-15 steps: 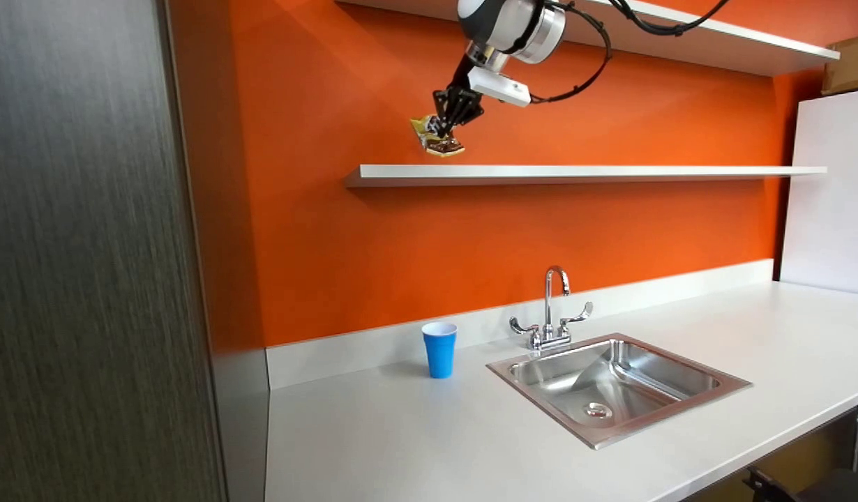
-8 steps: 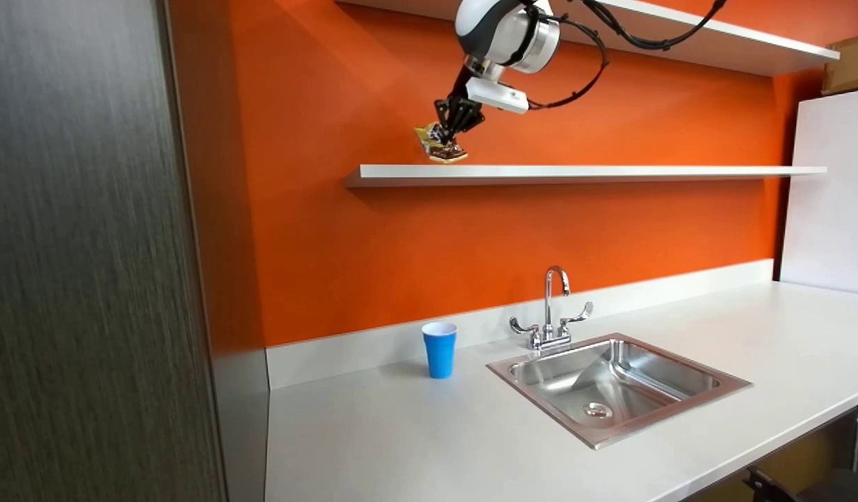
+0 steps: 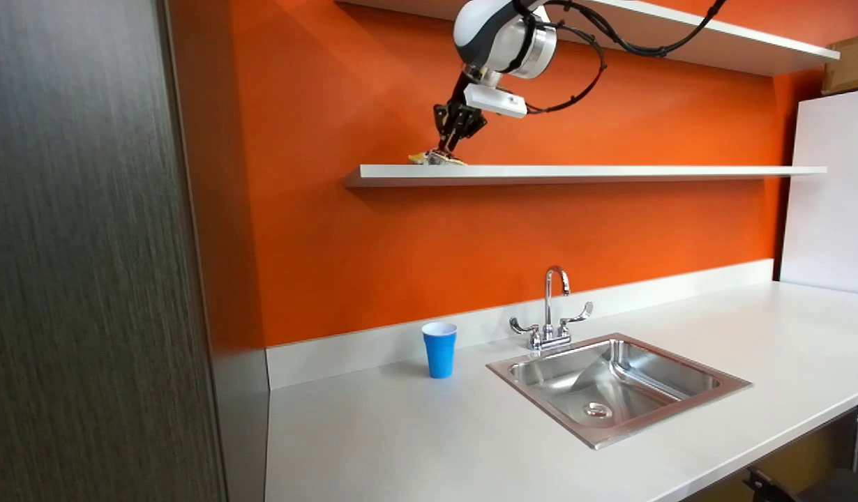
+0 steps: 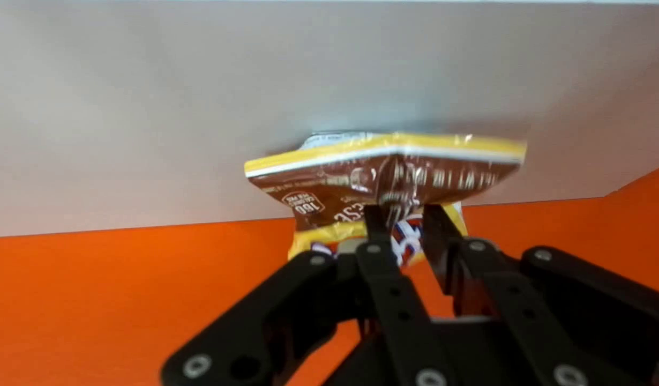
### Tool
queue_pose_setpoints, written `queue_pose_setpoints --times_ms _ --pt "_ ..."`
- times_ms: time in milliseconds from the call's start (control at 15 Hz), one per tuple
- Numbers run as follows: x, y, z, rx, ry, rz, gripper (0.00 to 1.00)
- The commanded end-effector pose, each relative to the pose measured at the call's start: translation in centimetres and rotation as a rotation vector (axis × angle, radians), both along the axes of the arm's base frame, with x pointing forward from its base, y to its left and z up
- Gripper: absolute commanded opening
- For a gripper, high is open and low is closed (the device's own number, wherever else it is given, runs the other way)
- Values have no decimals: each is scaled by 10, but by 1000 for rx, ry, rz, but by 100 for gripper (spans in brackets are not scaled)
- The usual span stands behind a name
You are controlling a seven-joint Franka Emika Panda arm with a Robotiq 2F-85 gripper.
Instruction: Put the Lays packet on the left side of the shelf
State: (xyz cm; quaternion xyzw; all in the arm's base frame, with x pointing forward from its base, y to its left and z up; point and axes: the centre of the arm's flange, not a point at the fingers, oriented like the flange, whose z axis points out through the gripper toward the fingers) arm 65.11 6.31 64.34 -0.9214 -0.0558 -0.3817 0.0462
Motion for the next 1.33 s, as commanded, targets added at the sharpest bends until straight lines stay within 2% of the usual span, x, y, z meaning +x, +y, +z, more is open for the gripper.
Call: queue_pose_setpoints --times_ms 0,333,400,733,1000,1267 --pt "4 1 9 -3 7 -24 56" --pt "-7 3 21 5 -9 -20 95" --pt "-11 4 24 9 -5 -13 99" --pt "-45 3 51 -12 35 -14 100" --pt "-94 1 81 -55 83 1 100" --pt "-148 -10 92 -103 206 12 100"
